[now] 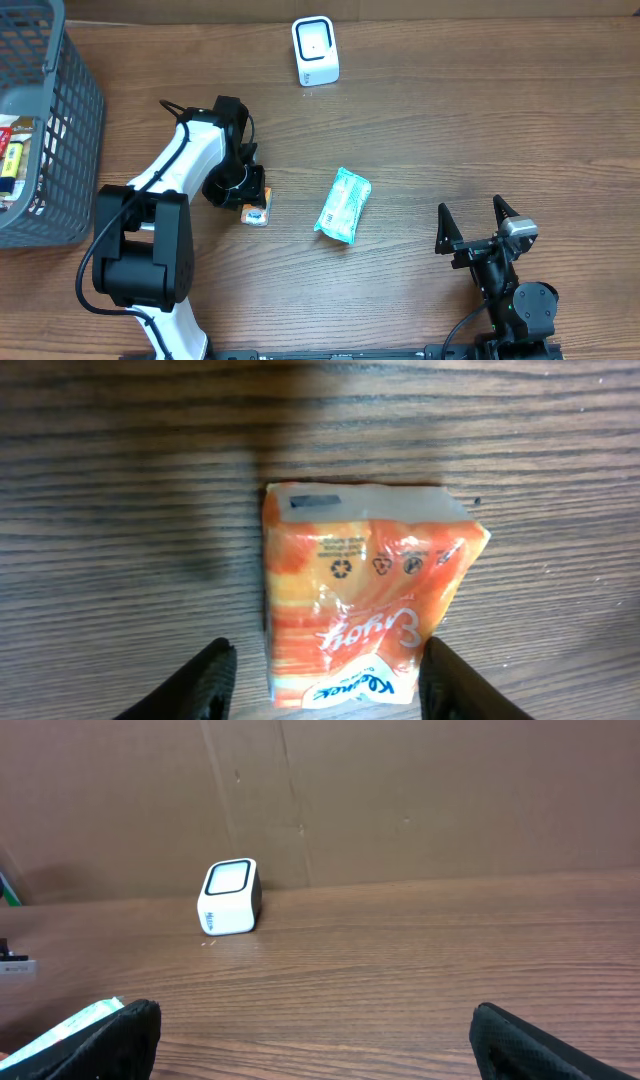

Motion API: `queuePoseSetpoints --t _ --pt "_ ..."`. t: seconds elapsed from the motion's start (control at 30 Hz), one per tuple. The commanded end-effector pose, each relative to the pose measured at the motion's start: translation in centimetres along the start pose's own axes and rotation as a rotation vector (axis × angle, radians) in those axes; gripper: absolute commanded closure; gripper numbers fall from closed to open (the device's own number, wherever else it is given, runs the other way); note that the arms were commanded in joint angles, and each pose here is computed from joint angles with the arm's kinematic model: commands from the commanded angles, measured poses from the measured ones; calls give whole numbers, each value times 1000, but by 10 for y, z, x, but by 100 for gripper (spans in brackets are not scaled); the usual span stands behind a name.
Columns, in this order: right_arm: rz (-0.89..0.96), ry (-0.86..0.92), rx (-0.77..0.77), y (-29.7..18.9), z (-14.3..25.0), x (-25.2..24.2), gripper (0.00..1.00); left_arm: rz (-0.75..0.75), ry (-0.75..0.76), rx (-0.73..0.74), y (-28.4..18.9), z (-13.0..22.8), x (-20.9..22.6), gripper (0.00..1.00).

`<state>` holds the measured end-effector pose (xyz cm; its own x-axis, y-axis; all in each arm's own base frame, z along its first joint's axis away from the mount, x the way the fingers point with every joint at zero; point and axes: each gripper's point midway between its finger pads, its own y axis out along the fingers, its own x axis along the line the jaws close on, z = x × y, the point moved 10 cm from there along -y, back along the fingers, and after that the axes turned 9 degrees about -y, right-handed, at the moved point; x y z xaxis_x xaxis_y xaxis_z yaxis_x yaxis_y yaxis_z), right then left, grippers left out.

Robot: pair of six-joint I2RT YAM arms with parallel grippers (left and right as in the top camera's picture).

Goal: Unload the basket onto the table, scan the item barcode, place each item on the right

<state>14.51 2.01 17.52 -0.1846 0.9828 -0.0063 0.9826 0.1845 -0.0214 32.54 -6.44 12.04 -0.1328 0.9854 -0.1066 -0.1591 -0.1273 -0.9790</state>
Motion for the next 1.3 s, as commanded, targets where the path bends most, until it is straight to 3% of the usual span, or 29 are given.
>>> queuePoseSetpoints --t 0.0,0.33,0.6,0.8,1.27 --pt "2 3 -5 0 2 0 0 26 13 -7 -4 -3 -2 50" --pt "2 3 -5 0 2 0 0 11 12 -15 -4 -4 0 50" --pt "3 3 -5 0 2 0 0 13 -10 -16 -4 -5 2 57" --pt "2 3 -5 0 2 0 0 12 -10 -16 -4 -5 2 69" --pt "2 3 -4 0 2 0 0 14 -9 -22 -4 -6 2 67"
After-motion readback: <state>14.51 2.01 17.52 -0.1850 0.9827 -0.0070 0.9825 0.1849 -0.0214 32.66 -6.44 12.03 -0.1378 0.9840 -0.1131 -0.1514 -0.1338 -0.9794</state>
